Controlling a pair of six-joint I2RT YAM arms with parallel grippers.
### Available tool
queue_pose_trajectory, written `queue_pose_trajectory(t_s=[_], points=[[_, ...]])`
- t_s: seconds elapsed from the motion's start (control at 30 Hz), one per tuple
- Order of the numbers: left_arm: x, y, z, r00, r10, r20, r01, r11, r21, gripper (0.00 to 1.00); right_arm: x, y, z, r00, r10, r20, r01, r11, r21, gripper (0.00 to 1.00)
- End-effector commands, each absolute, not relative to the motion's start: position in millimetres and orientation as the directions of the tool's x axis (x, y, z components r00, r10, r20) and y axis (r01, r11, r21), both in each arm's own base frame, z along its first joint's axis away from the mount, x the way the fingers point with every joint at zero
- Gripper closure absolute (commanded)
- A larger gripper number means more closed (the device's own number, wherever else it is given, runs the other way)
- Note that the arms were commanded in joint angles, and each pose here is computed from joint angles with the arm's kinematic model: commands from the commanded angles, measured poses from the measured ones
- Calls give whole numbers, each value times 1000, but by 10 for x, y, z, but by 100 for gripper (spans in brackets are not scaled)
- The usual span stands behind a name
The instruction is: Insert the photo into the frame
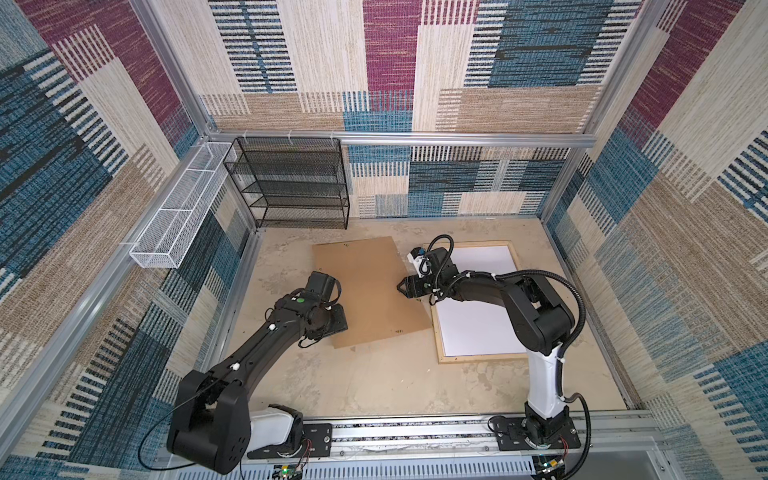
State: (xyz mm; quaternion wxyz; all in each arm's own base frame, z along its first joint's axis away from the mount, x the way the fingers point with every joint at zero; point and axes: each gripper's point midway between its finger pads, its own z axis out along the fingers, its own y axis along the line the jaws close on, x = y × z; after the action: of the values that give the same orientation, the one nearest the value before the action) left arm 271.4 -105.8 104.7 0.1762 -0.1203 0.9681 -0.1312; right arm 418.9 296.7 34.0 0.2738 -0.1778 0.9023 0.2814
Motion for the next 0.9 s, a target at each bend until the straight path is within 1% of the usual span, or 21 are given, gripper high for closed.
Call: queue_pose_trajectory(t_s=[0.0, 0.27, 0.37, 0.6, 0.77, 0.87], points=[[2862, -1188, 1343, -864, -311, -395, -139, 903, -407, 46, 3638, 2824, -70, -923, -197, -332, -346, 802, 487, 26], [2831, -1196, 1752, -778, -398, -486, -104, 845, -525, 45, 3592, 2892, -11, -924, -190, -333, -351, 770, 534, 26], [2821, -1215, 1879, -757, -422, -498, -90, 823, -561, 45, 3577, 2906, -4, -924, -190, -332, -352, 761, 545, 26], [2850, -1225, 1972, -701, -503, -506, -90, 766, -637, 46, 3564, 2922, 29, -923, -183, -338, -353, 753, 555, 26], [2860, -1192, 2090, -667, -516, -537, -72, 763, -643, 48, 3558, 2928, 41, -922, -186, -340, -357, 749, 558, 26], [2856, -1205, 2119, -668, -510, -543, -57, 762, -645, 52, 3557, 2935, 47, -921, -186, -341, -359, 746, 561, 26]])
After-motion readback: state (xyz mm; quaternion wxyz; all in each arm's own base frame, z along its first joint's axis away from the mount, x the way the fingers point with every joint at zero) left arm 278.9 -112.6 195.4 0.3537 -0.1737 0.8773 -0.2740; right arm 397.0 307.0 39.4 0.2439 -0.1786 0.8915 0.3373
